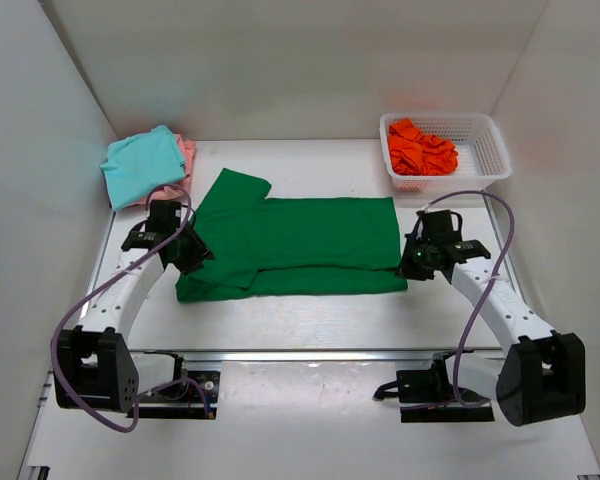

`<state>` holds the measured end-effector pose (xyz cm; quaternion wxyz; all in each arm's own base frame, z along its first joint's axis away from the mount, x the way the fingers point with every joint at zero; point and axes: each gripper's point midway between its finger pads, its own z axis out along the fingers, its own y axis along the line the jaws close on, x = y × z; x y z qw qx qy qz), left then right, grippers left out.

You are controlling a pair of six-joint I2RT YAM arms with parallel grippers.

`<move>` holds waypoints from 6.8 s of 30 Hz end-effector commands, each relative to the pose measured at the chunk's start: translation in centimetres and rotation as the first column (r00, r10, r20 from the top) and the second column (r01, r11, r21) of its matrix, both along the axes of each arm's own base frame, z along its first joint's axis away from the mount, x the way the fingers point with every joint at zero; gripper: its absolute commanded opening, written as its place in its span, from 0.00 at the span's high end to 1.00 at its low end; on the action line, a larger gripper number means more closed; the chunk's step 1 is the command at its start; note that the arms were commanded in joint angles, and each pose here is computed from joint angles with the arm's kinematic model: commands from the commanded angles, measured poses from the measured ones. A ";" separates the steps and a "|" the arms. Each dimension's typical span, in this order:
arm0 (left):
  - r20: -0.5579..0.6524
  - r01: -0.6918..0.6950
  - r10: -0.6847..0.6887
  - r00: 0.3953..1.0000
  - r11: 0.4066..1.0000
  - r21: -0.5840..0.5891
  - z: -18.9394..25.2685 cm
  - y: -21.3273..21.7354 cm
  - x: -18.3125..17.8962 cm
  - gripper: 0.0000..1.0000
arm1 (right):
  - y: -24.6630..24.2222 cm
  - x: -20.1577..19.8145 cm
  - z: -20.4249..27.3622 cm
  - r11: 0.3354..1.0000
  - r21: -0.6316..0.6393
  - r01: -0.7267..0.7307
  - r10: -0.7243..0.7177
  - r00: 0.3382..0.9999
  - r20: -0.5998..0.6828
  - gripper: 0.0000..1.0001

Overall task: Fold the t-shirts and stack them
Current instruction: Fold the flattened tshirt in 1/3 of the way

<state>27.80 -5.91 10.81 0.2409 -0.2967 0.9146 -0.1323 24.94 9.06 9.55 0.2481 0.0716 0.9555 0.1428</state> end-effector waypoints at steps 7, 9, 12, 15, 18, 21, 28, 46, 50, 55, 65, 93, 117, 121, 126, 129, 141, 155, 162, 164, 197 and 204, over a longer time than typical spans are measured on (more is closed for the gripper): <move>0.053 0.015 -0.012 0.999 0.999 -0.042 2.2 -1.0 2.2 0.52 | -1.1 0.4 -4.1 0.999 0.008 0.041 -0.040 0.997 -0.060 1.00; 0.051 0.014 -0.012 0.999 0.999 -0.044 2.2 -1.0 2.2 0.52 | -1.3 0.9 -4.3 0.998 0.014 0.055 -0.054 0.997 -0.051 1.00; 0.041 0.027 -0.025 0.999 0.999 -0.044 1.9 -1.2 2.2 0.53 | -1.7 1.3 -5.1 0.998 0.009 0.067 -0.067 0.996 -0.051 1.00; 0.044 0.017 -0.015 0.999 0.999 -0.040 2.0 -1.0 2.5 0.53 | -2.1 1.8 -5.8 0.997 0.010 0.078 -0.077 0.995 -0.056 1.00; 0.025 0.027 -0.026 0.999 0.999 -0.037 1.5 -1.1 2.3 0.52 | -2.1 3.0 -5.7 0.996 0.018 0.083 -0.083 0.996 -0.046 1.00; 0.026 0.019 -0.018 0.999 0.999 -0.041 1.5 -1.0 2.9 0.52 | -1.8 4.0 -5.7 0.996 0.035 0.084 -0.082 0.996 -0.043 1.00; 0.034 0.019 -0.018 0.999 0.999 -0.046 1.6 -1.0 4.3 0.52 | -1.3 6.8 -5.5 0.996 0.048 0.079 -0.077 0.996 -0.041 1.00; 0.023 0.002 0.000 1.000 0.996 -0.090 0.8 -1.2 8.9 0.52 | -2.9 3.1 -7.6 0.989 0.009 0.145 -0.139 0.960 -0.244 1.00; 0.016 0.002 0.000 1.000 0.996 -0.090 0.4 -1.2 9.0 0.52 | -3.2 1.4 -8.6 0.988 0.005 0.153 -0.146 0.949 -0.279 1.00; 0.021 0.002 0.000 1.000 0.996 -0.088 0.8 -0.9 8.9 0.52 | -3.2 -1.1 -9.4 0.993 -0.032 0.109 -0.114 0.931 -0.347 1.00; 0.037 0.014 -0.009 0.999 0.994 -0.112 1.4 -1.6 8.6 0.52 | -3.6 -1.7 -3.7 0.993 -0.068 0.099 -0.115 0.951 -0.286 1.00; 0.018 0.042 -0.041 0.999 0.992 -0.115 1.0 -2.3 9.0 0.53 | -2.4 5.3 -6.2 0.992 -0.014 0.123 -0.124 0.980 -0.154 1.00; 0.008 0.040 -0.040 0.999 0.994 -0.104 0.5 -1.9 9.9 0.53 | -1.3 13.4 -4.4 0.942 0.253 0.218 -0.223 0.975 -0.012 1.00; -0.005 0.046 -0.047 0.999 0.994 -0.095 -0.3 -1.8 10.0 0.53 | -1.8 14.6 -4.5 0.960 0.197 0.197 -0.201 0.980 -0.001 1.00; -0.028 0.060 -0.061 0.998 0.996 -0.061 -1.6 -1.3 9.6 0.52 | -1.5 15.7 -3.0 0.987 0.094 0.134 -0.139 0.988 0.059 1.00; -0.070 0.073 -0.077 0.995 0.996 -0.047 -2.9 -1.2 8.3 0.53 | -0.9 15.3 -2.2 0.992 0.057 0.109 -0.113 0.991 0.069 1.00; -0.129 0.077 -0.072 0.989 0.996 0.035 -4.0 -0.1 4.9 0.47 | -2.7 13.0 -2.3 0.998 -0.017 0.067 -0.065 0.992 0.105 0.95; -0.177 0.015 0.003 0.984 0.995 0.099 -5.2 2.6 2.4 0.44 | -2.5 12.0 -4.4 0.998 -0.025 0.052 -0.050 0.996 0.080 0.73; -0.175 -0.017 0.040 0.984 0.991 0.129 -5.1 3.9 2.9 0.41 | -3.0 12.2 -4.8 0.997 -0.032 0.075 -0.072 0.995 0.065 0.69; -0.177 -0.019 0.042 0.983 0.992 0.127 -5.2 3.9 3.0 0.40 | -2.8 12.3 -5.0 0.996 -0.036 0.077 -0.074 0.995 0.060 0.67; -0.163 -0.052 0.069 0.984 0.993 0.109 -6.3 4.9 6.4 0.43 | -3.4 13.1 -4.7 0.995 -0.047 0.085 -0.082 0.995 0.061 1.00; -0.156 -0.031 0.041 0.987 0.997 0.068 -7.2 3.7 6.8 0.49 | -3.1 12.7 -4.4 0.996 -0.036 0.079 -0.077 0.995 0.067 0.99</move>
